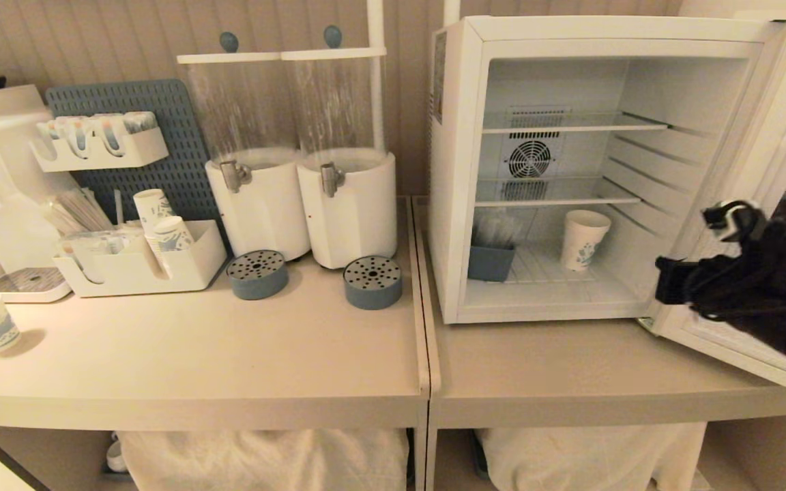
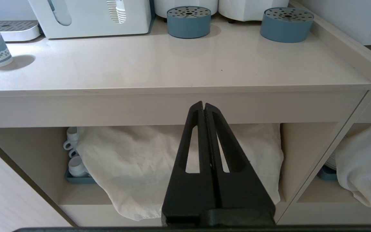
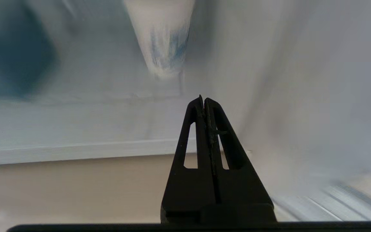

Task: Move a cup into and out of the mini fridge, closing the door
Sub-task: Take the paper cup out of the freezer

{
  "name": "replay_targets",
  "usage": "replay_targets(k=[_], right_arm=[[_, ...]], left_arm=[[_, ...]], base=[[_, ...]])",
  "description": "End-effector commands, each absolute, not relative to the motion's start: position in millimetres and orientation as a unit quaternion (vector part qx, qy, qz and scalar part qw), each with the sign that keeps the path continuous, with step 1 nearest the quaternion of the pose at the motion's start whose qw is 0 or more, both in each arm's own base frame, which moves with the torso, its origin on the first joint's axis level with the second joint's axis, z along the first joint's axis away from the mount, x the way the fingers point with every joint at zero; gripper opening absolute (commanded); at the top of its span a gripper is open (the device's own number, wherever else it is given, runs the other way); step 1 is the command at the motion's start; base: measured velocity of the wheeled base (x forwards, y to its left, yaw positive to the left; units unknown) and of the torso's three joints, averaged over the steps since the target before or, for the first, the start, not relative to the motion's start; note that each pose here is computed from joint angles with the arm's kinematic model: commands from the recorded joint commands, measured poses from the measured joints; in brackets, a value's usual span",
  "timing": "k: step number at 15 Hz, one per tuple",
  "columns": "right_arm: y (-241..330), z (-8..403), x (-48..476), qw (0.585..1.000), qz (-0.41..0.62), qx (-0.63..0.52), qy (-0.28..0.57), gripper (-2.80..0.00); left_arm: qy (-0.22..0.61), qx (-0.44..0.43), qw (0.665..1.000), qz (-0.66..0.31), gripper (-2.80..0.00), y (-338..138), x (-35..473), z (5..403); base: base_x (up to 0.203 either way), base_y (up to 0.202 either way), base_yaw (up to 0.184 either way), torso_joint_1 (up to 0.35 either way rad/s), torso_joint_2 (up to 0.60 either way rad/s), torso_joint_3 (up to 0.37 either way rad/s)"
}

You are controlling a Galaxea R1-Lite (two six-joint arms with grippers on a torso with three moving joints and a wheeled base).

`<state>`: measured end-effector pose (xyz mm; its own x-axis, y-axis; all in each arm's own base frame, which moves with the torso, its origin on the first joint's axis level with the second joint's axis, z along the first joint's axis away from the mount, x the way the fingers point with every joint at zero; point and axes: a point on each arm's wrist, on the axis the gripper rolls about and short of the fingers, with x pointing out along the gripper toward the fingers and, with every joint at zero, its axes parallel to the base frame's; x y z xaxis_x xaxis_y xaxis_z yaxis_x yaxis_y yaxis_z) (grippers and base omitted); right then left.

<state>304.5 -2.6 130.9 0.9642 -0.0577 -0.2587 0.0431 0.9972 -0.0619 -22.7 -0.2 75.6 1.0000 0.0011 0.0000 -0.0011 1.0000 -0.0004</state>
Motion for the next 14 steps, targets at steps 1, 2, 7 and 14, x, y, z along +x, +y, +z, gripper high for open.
replay_targets(k=[1,2,7,14], right_arm=[[0,39,342,0.986,-0.015,-0.058,0.154,-2.80],[3,24,347,0.988,-0.007,-0.076,0.137,-2.80],[18,29,364,0.987,0.048,-0.102,0.115,0.00],[13,47,376,0.991,0.037,-0.101,0.081,0.00]], left_arm=[[0.000,-0.001,1.000,0.001,-2.80,0,-23,76],[0.000,-0.005,1.000,0.001,-2.80,0,-23,75],[-0.001,-0.008,1.000,0.001,-2.80,0,-23,76],[-0.001,-0.008,1.000,0.001,-2.80,0,-23,76]], base=[[0.000,0.000,0.000,0.000,0.00,0.000],[0.000,0.000,0.000,0.000,0.00,0.000],[0.000,0.000,0.000,0.000,0.00,0.000],[0.000,0.000,0.000,0.000,0.00,0.000]])
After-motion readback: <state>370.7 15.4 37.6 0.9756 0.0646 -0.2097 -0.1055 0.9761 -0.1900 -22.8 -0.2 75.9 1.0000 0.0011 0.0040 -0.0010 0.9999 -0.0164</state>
